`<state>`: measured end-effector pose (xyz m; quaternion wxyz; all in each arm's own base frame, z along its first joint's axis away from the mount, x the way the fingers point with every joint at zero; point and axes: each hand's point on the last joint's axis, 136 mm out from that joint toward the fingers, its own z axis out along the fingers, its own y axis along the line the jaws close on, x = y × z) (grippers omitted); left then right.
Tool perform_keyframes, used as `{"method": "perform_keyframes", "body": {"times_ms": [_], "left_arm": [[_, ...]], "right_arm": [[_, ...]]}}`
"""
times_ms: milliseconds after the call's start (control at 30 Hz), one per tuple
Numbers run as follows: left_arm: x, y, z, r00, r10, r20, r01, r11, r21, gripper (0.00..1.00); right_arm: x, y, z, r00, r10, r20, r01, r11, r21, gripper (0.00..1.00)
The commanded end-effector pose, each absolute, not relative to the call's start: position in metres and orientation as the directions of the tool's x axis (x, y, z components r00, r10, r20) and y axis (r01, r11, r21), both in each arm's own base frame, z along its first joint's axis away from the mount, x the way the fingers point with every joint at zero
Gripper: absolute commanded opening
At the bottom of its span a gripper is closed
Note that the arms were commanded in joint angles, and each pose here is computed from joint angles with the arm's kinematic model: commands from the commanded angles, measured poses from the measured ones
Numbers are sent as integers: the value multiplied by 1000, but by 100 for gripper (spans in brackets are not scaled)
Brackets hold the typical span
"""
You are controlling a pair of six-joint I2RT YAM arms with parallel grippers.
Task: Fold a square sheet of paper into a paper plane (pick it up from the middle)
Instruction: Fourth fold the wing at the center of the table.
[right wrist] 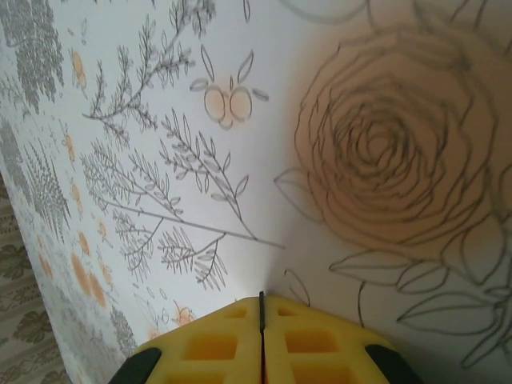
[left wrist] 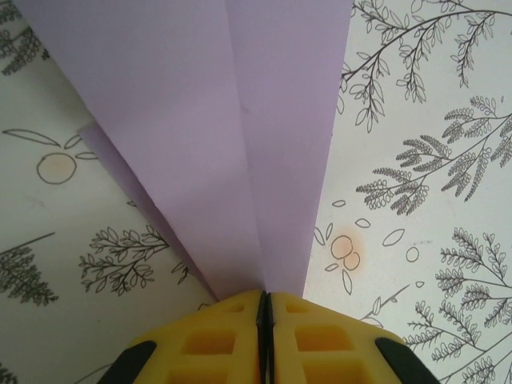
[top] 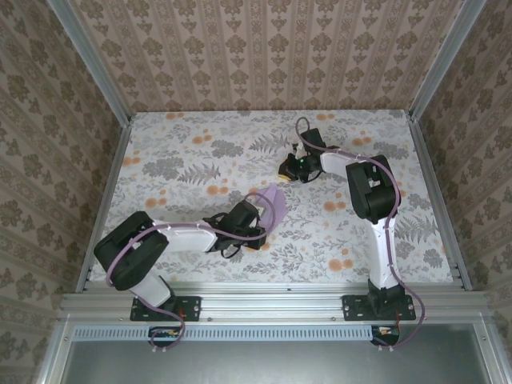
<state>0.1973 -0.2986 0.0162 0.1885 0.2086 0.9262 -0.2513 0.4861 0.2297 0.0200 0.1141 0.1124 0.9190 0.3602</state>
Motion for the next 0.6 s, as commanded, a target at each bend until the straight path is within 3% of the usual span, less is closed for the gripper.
{"method": "perform_keyframes", "body": {"times_ms": [0,367,567], "left_arm": [[148,-245,-31,-904,378,-198,422,860,-286,12],[172,-281,21,-881,359,-309,456,819,-350,16],[184,-286,47,-870,330,-367,462,808,-367,18]], "right_arm": [[496,215,24,-939,301,-168,124,749,651,11],[421,229,74,-958,230,-171,19,647,762,27],[371,249,73,-978,162,-134,-2,628,778,35]]}}
